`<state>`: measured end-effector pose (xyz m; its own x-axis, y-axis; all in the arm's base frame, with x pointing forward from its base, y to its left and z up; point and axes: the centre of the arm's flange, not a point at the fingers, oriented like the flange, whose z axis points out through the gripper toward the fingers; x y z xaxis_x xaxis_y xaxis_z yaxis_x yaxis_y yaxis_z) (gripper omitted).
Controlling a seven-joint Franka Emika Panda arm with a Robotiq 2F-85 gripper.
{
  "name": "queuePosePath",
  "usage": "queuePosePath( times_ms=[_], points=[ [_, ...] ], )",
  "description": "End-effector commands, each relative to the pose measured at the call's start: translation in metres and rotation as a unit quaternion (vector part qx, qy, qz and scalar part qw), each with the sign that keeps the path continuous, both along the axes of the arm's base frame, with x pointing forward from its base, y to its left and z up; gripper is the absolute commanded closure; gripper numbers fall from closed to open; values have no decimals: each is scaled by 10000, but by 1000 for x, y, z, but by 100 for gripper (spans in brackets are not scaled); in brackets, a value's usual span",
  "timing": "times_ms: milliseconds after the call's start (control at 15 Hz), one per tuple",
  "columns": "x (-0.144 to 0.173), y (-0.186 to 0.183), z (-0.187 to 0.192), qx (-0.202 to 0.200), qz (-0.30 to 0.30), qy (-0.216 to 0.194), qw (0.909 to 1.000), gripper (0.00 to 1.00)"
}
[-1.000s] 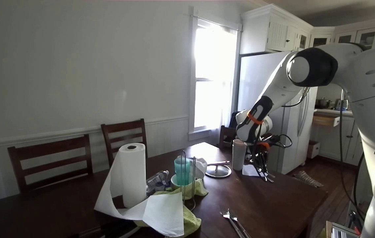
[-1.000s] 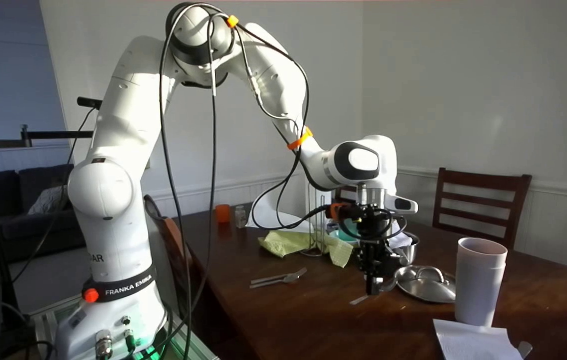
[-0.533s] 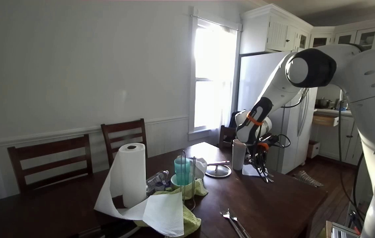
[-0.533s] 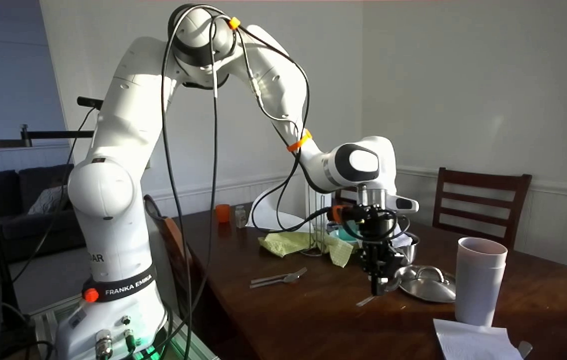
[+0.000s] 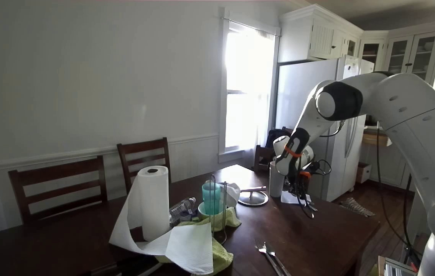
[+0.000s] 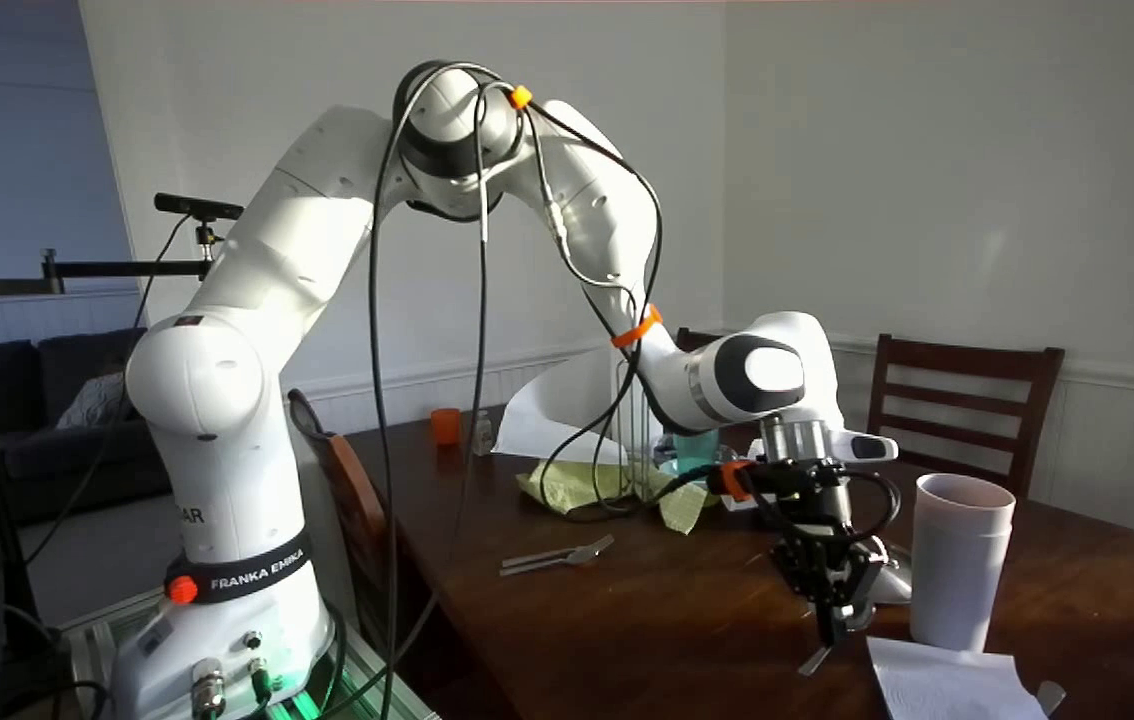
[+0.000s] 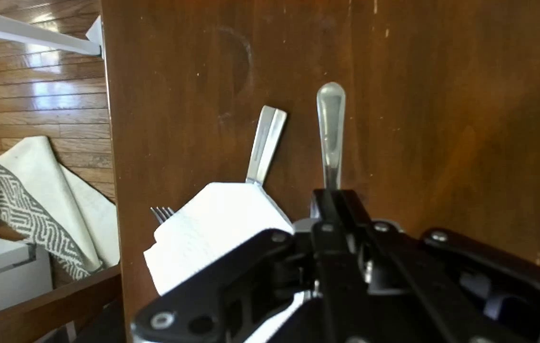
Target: Place the teaspoon on the white napkin
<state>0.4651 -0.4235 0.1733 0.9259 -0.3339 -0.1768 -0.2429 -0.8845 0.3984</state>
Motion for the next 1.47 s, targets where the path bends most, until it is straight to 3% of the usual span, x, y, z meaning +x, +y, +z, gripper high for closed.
queuePosePath(
  times_ms=[0, 667, 733, 867, 1400],
  points=[
    [19, -30, -25, -94, 395, 31, 9992, 98],
    [31, -54, -60, -174, 473, 185, 9986, 98],
    [31, -56, -62, -174, 454, 181, 9987, 68],
    [31, -56, -64, -170, 453, 197, 9986, 62],
    [20, -22, -43, 170, 33, 527, 9985, 7]
  ],
)
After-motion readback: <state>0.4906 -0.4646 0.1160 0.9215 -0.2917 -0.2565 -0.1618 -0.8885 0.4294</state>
